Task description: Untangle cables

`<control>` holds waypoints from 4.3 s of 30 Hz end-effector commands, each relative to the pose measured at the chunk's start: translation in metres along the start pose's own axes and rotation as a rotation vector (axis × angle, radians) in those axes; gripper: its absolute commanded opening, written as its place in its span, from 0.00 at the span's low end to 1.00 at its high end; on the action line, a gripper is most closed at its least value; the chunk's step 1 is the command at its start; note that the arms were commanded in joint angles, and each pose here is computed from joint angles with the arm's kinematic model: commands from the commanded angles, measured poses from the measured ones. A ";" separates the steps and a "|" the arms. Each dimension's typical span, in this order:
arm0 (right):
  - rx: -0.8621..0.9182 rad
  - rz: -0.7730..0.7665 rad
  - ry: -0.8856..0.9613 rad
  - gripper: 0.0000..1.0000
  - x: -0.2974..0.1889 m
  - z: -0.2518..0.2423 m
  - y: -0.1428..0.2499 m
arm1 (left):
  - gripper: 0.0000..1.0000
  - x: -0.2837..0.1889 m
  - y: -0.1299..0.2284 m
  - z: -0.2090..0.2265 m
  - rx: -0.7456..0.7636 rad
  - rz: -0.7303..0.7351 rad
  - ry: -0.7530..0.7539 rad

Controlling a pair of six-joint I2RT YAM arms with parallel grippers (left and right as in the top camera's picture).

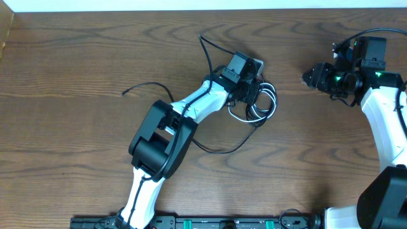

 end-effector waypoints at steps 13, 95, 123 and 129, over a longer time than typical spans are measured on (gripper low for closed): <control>-0.282 -0.015 -0.285 0.53 0.008 0.078 0.003 | 0.08 -0.154 -0.057 0.006 -0.143 -0.204 -0.023; -0.060 -0.135 -0.217 0.01 -0.034 0.039 -0.019 | 0.07 -0.224 -0.022 0.106 -0.463 -0.070 -0.129; -0.678 -0.195 -0.509 0.48 0.040 0.197 0.012 | 0.08 -0.250 -0.046 0.028 -0.455 -0.110 0.326; -0.649 -0.162 -0.463 0.35 0.072 0.191 0.015 | 0.07 -0.250 -0.046 0.029 -0.459 -0.107 0.325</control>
Point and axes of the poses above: each gripper's point midway between its finger pads, its own x axis out along the fingers, its own z axis along the line the jaws close on, y = z × x, the point moved 6 cm from there along -x, back along the fingers, and after that the axes turned 7 degrees about -x, right-handed, at the moved point
